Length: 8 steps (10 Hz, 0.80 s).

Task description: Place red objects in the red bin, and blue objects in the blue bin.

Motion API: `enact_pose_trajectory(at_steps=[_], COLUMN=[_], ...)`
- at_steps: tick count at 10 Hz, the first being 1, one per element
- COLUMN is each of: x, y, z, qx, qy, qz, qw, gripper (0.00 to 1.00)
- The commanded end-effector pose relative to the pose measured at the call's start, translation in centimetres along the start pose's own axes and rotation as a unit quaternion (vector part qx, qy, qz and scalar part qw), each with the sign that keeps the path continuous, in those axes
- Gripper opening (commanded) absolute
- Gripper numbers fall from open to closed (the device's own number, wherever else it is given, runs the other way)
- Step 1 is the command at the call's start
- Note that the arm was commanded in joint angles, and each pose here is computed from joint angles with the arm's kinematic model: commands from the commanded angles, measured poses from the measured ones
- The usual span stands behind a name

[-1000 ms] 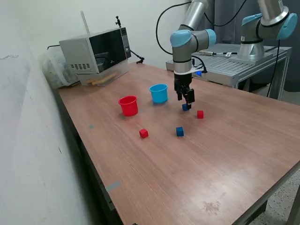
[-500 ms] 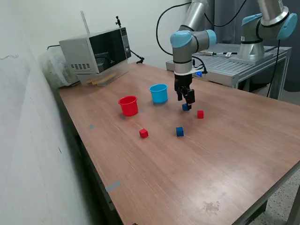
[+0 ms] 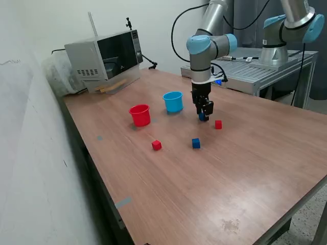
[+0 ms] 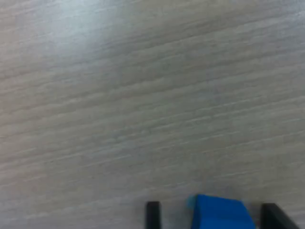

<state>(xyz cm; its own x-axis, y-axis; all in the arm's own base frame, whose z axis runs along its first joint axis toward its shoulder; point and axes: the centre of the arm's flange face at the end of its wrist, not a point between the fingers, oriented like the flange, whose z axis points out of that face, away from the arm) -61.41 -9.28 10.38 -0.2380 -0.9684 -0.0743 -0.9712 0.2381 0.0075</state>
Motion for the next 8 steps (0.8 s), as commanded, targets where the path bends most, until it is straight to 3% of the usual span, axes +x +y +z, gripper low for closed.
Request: enact_pose_trajectory(at_steps=[1, 3, 7, 8], x=[0.0, -0.4, -1.8, -4.9], y=[0.1, 1.3, 2.4, 3.3], z=[-0.2, -2.1, -7.8, -10.7], qx=[-0.004, -0.028, -0.071, -0.095], qy=[-0.005, -0.027, -0.036, -0.055], qz=[-0.004, -0.002, -0.027, -0.017], qw=[1.0, 0.9992, 0.9964, 0.9938], gripper=[0.0, 0.0, 0.0, 0.0])
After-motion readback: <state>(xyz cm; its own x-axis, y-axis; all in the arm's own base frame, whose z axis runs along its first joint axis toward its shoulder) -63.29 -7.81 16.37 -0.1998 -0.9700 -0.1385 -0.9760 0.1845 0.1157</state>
